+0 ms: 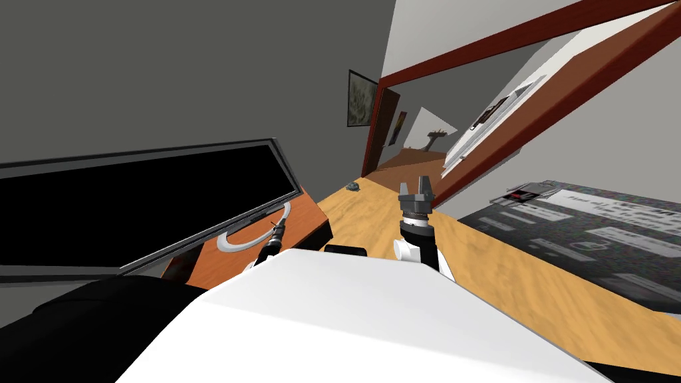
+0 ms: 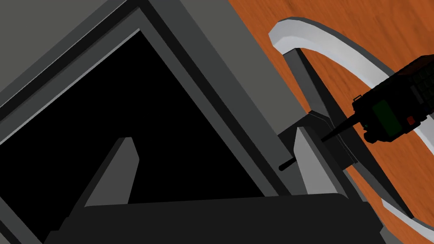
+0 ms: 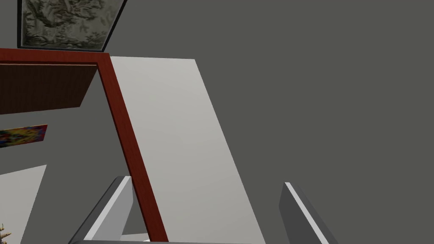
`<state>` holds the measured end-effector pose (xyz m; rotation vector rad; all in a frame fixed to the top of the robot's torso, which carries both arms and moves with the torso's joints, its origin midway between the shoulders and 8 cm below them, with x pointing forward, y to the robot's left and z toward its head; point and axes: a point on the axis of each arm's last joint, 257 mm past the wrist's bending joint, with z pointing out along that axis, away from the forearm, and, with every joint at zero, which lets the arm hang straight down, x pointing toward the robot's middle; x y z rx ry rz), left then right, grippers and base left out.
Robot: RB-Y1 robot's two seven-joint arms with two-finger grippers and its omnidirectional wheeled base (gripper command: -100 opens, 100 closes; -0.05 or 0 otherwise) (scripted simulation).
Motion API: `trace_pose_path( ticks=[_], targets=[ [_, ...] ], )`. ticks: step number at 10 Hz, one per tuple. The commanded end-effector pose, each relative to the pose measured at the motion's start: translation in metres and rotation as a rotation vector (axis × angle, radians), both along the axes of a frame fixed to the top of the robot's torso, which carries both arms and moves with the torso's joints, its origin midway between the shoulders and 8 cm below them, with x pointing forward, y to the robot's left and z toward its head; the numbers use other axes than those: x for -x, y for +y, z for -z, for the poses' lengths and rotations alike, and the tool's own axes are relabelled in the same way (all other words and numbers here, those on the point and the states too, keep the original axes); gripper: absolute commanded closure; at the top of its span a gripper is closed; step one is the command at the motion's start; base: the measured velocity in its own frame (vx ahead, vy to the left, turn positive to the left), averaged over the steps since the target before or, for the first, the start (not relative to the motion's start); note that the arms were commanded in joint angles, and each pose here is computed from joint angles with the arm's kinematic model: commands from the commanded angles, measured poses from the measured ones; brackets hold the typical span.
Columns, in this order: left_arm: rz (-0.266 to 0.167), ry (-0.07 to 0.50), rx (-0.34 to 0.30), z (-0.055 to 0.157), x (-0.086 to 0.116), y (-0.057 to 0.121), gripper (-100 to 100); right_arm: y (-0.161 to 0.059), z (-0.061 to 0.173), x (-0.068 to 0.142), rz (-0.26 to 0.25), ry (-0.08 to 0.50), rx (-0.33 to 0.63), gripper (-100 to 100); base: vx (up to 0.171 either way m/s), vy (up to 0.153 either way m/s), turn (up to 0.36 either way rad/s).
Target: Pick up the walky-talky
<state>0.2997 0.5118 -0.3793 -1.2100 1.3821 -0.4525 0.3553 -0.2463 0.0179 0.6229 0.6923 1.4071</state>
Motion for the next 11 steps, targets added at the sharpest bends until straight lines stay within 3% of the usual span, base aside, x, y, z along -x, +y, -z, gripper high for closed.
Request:
trace_pose_path(
  ticks=[1,2,3,5,6,8,9,10,11],
  targets=[
    [-0.032,0.059,-0.010,0.016,0.013,0.019,-100,0.000,0.000,0.000,0.000,0.000,0.000,0,0.078,-0.078,-0.170],
    [-0.041,0.079,-0.005,0.025,0.020,0.021,-100,0.000,0.000,0.000,0.000,0.000,0.000,0,0.066,-0.050,-0.097],
    [-0.070,0.129,-0.013,0.037,0.036,0.037,-100,0.000,0.000,0.000,0.000,0.000,0.000,0,0.070,-0.061,-0.192],
    [-0.075,0.141,-0.010,0.042,0.041,0.038,-100,0.000,0.000,0.000,0.000,0.000,0.000,0,0.047,-0.026,-0.028],
    [-0.102,0.187,-0.019,0.052,0.057,0.052,-100,0.000,0.000,0.000,0.000,0.000,0.000,0,0.050,-0.018,-0.131],
    [-0.109,0.202,-0.015,0.058,0.063,0.054,-100,0.000,0.000,0.000,0.000,0.000,0.000,0,0.039,-0.022,-0.062],
    [-0.136,0.249,-0.023,0.067,0.080,0.068,-100,0.000,0.000,0.000,0.000,0.000,0.000,0,0.046,-0.043,-0.142],
    [-0.137,0.252,-0.023,0.068,0.081,0.069,-100,0.000,0.000,0.000,0.000,0.000,0.000,0,0.053,-0.031,-0.080],
    [-0.165,0.300,-0.030,0.077,0.100,0.083,-100,0.000,0.000,0.000,0.000,0.000,0.000,0,0.066,-0.036,-0.123]
  ],
)
